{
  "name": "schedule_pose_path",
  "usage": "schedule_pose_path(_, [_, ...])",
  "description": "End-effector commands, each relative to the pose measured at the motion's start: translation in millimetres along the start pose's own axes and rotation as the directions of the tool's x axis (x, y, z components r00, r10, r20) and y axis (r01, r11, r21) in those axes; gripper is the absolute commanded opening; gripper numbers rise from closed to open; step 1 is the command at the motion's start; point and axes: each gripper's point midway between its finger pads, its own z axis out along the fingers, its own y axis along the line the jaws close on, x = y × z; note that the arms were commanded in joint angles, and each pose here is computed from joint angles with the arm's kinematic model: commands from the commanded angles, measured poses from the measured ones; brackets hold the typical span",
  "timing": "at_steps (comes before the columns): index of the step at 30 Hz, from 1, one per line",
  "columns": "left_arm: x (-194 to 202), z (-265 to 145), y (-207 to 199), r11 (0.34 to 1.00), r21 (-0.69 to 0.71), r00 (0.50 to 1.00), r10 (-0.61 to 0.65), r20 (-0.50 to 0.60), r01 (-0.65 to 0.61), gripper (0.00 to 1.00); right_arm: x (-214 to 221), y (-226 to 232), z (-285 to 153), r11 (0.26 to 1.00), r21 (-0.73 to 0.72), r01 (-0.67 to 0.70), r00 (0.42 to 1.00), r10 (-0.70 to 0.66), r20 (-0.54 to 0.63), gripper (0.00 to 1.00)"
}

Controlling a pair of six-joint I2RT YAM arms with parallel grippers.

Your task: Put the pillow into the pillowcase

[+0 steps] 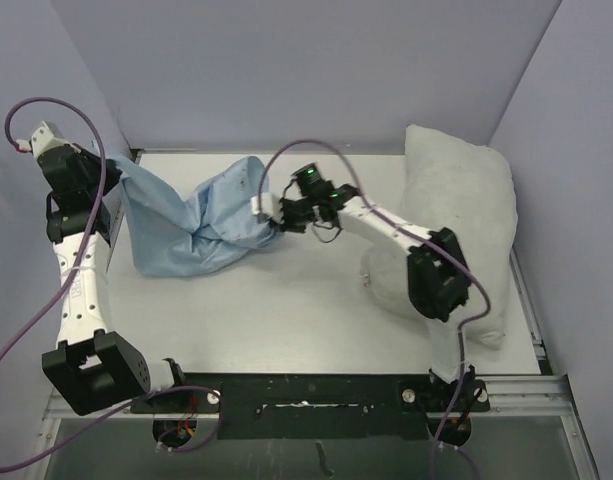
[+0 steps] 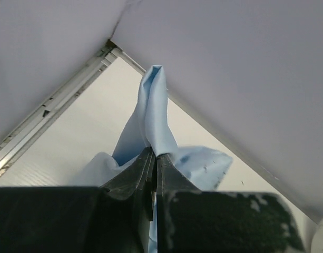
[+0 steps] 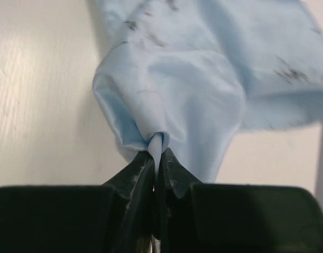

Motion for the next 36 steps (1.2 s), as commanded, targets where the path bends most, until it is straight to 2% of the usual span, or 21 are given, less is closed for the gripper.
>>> schedule_pose_path(1, [-37,-12,13,0.997,-0.072,0.991,0.015,0.136,-0.005,0.0,28,-41,-162,0.94,0.249,-0.233,0.973,0.226,0.053,0.0])
schedule_pose_path(6, [-9,23,43,0.988,-0.15,0.996,-0.017,0.088,0.03,0.0,126,6,-211,0.86,0.351,-0.37,0.9,0.426,-0.096,0.0])
schedule_pose_path(9, [32,64,53,0.989,-0.146,0.998,-0.041,-0.057,0.032,0.01,152,23,-226,0.813,0.369,-0.451,0.853,0.514,-0.09,0.0])
schedule_pose_path(12, [86,92,40,0.996,-0.084,0.961,-0.047,-0.274,0.025,0.41,146,38,-218,0.809,0.284,-0.515,0.835,0.548,-0.049,0.0])
schedule_pose_path(14, [113,94,24,0.999,-0.034,0.93,0.017,-0.368,-0.032,0.61,139,40,-212,0.8,0.249,-0.545,0.824,0.567,-0.017,0.0])
schedule_pose_path(15, [119,92,22,0.998,-0.024,0.923,0.052,-0.381,-0.066,0.69,137,39,-210,0.795,0.242,-0.557,0.818,0.575,-0.007,0.0])
schedule_pose_path(17, [120,81,22,0.99,0.005,0.919,0.135,-0.369,-0.143,0.77,135,40,-208,0.784,0.225,-0.579,0.805,0.593,0.004,0.0])
schedule_pose_path(20, [115,48,14,0.96,0.118,0.9,0.281,-0.332,-0.256,0.81,134,45,-203,0.774,0.195,-0.602,0.791,0.611,0.02,0.0])
schedule_pose_path(22, [124,14,-12,0.9,0.303,0.868,0.402,-0.293,-0.314,0.81,134,48,-199,0.768,0.177,-0.615,0.784,0.621,0.029,0.0])
schedule_pose_path(24, [147,-28,-49,0.779,0.505,0.824,0.527,-0.206,-0.372,0.81,134,49,-195,0.764,0.161,-0.624,0.777,0.629,0.029,0.0])
schedule_pose_path(26, [187,-62,-69,0.65,0.604,0.736,0.661,-0.148,-0.461,0.84,136,50,-194,0.757,0.151,-0.635,0.768,0.64,0.024,0.0])
schedule_pose_path(27, [210,-77,-73,0.558,0.644,0.652,0.749,-0.12,-0.523,0.85,136,50,-194,0.754,0.15,-0.639,0.765,0.643,0.026,0.0])
schedule_pose_path(29, [252,-97,-66,0.347,0.703,0.447,0.893,-0.046,-0.621,0.86,136,50,-196,0.749,0.151,-0.646,0.76,0.649,0.033,0.0])
schedule_pose_path(31, [285,-107,-45,0.15,0.747,0.237,0.971,0.01,-0.648,0.87,135,48,-201,0.738,0.153,-0.657,0.751,0.658,0.052,0.0])
schedule_pose_path(32, [298,-111,-33,0.079,0.766,0.155,0.988,0.027,-0.638,0.87,135,47,-204,0.732,0.154,-0.664,0.746,0.663,0.064,0.0])
schedule_pose_path(34, [317,-111,-10,0.016,0.794,0.05,0.999,0.018,-0.607,0.88,134,45,-210,0.719,0.154,-0.678,0.734,0.673,0.088,0.01])
schedule_pose_path(36, [332,-110,6,-0.008,0.817,-0.013,1.0,0.0,-0.577,0.88,133,44,-213,0.705,0.151,-0.693,0.721,0.685,0.107,0.01])
